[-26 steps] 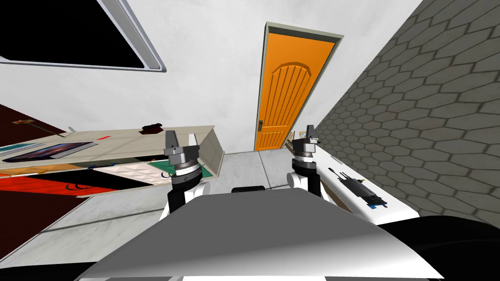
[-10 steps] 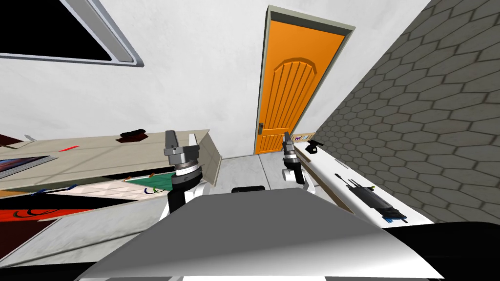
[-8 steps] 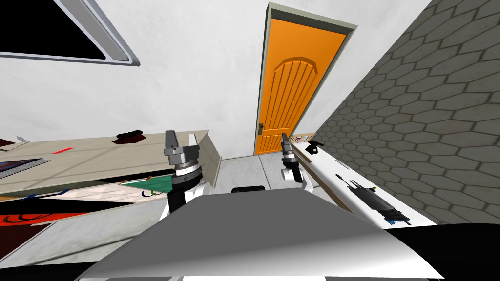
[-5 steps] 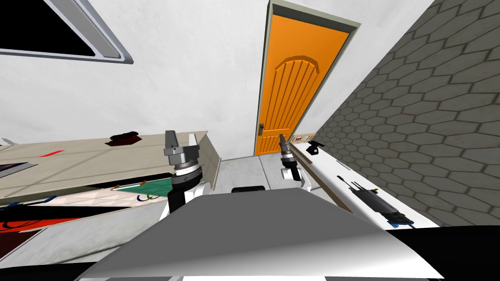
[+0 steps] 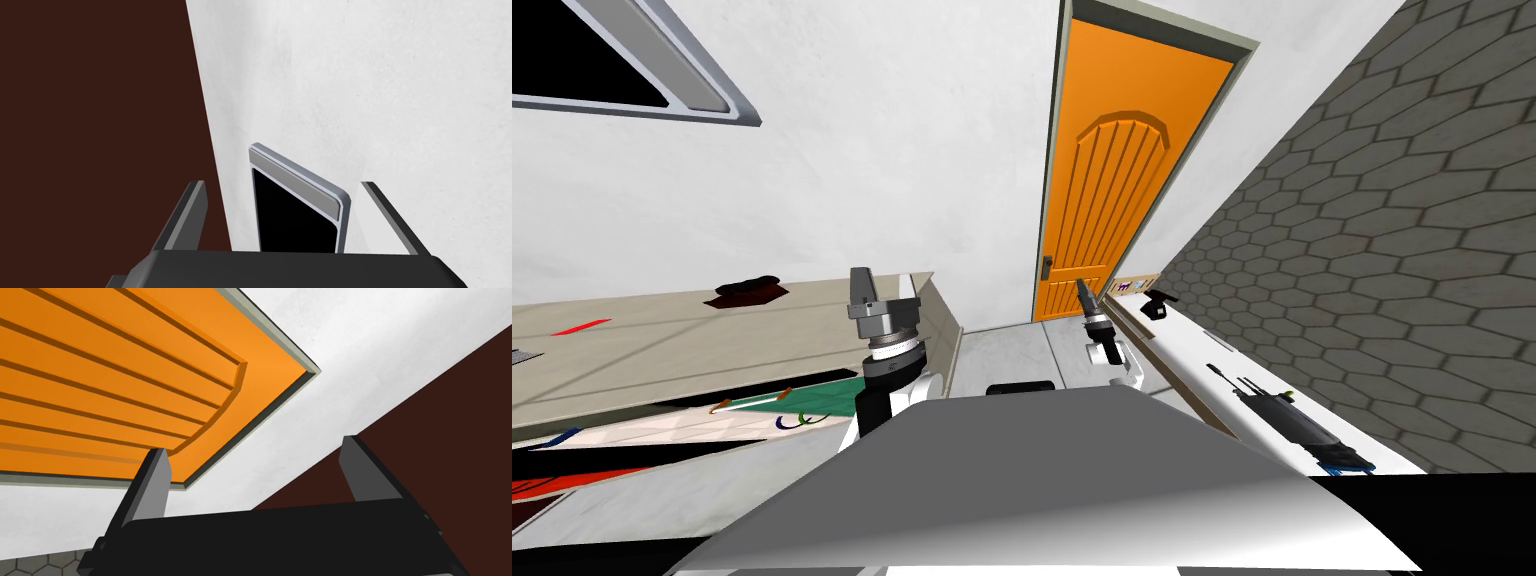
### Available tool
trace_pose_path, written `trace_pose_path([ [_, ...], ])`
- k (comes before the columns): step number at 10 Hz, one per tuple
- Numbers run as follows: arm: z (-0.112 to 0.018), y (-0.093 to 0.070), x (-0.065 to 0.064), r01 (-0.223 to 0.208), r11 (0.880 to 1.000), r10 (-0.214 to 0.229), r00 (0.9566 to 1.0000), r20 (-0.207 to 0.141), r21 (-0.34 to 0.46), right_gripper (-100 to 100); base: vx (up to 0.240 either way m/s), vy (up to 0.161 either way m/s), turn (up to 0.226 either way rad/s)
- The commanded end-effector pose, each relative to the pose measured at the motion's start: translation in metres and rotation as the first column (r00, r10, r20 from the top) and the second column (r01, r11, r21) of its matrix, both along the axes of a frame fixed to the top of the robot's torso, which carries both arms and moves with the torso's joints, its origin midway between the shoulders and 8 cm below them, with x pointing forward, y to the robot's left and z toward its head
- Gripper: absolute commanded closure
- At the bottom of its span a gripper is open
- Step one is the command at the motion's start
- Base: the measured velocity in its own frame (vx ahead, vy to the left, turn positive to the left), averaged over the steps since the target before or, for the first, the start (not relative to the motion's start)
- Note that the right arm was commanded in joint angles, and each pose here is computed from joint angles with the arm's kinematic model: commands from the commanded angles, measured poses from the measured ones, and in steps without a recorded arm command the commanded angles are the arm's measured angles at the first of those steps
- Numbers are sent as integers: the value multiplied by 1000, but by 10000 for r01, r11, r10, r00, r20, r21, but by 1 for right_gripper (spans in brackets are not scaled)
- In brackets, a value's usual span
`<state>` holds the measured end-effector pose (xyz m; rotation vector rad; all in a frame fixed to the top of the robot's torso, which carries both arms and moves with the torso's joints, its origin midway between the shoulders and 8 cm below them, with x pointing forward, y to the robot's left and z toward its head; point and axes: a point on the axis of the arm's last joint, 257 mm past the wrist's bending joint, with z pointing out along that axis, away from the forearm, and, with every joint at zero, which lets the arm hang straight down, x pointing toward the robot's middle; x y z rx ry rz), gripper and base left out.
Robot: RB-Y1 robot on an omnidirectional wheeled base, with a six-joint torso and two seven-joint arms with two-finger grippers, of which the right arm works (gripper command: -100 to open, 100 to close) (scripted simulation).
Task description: Pull the door open
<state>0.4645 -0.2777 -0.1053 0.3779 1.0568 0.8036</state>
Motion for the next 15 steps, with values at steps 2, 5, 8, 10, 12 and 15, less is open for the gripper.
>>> trace_pose_path([
  [2,-19,-1,13,158,9972,-182,9993,-320,-731,-100,93,13,-24],
  [5,-39,-3,26,281,9875,-384,9972,-635,-1554,-100,105,21,-23],
  [8,-54,-5,34,338,9772,-529,9949,-858,-2097,-100,62,4,-15],
  [10,-67,-7,42,374,9639,-672,9922,-1052,-2637,-100,101,13,-24],
  [12,-80,-9,50,389,9482,-814,9891,-1227,-3154,-100,95,16,-21],
  [15,-97,-13,60,380,9198,-1019,9843,-1443,-3906,-100,96,19,-23],
])
